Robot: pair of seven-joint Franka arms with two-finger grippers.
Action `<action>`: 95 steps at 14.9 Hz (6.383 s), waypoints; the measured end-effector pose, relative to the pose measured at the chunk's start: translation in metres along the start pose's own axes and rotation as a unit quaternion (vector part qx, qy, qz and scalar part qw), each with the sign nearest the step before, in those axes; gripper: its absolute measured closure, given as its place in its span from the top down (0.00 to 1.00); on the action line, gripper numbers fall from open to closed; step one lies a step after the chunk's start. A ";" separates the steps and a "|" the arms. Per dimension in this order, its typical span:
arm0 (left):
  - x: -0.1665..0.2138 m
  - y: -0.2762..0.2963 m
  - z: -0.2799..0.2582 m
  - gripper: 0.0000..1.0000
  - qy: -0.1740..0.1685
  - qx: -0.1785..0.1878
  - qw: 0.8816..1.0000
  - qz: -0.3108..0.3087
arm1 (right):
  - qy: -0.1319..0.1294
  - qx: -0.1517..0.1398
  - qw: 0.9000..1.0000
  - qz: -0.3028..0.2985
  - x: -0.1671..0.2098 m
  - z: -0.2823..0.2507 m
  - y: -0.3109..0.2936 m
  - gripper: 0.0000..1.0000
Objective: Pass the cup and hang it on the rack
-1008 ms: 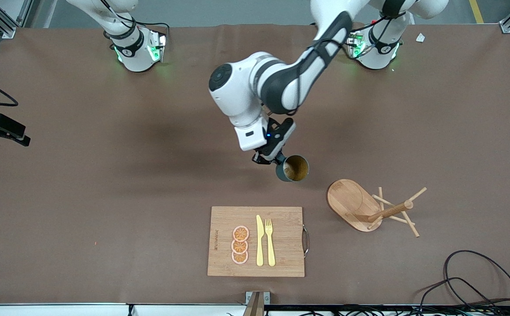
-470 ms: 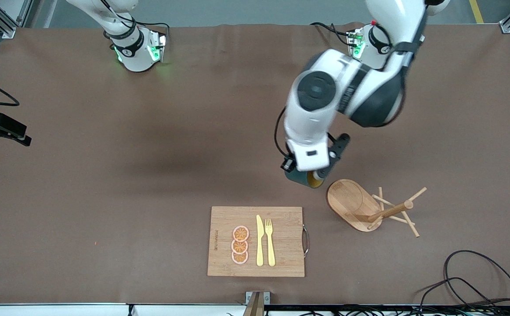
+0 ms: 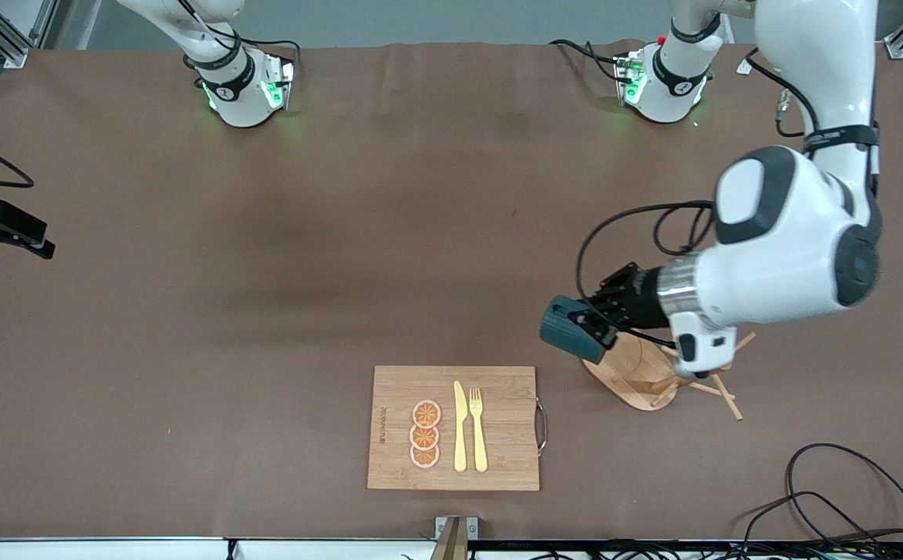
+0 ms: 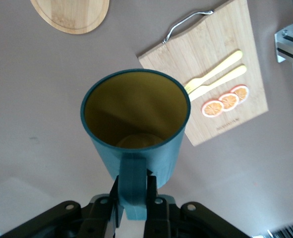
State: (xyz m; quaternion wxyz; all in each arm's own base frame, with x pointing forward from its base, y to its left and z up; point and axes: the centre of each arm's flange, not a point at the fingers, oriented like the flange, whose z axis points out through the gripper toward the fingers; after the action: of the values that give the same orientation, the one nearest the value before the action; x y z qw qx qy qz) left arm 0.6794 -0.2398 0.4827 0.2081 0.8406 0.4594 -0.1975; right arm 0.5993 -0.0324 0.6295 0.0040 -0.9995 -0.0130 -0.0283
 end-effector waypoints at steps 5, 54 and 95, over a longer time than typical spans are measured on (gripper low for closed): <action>0.065 -0.023 -0.018 0.21 -0.091 -0.024 0.996 0.002 | 0.000 0.000 1.000 0.000 0.000 0.000 0.000 1.00; 0.195 -0.075 -0.053 0.88 -0.131 -0.075 0.988 -0.017 | 0.000 0.000 1.000 0.000 0.000 0.000 0.000 1.00; -0.083 -0.202 -0.218 1.00 0.201 0.206 0.841 0.457 | 0.000 -0.023 1.000 -0.011 0.001 -0.001 -0.008 1.00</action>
State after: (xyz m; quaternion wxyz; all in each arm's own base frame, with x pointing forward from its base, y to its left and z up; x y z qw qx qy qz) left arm 0.4964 -0.0817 0.6741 -0.0003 1.0000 0.0033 0.0037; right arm 0.5999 -0.0242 0.6308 -0.0194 -0.9991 -0.0229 -0.0288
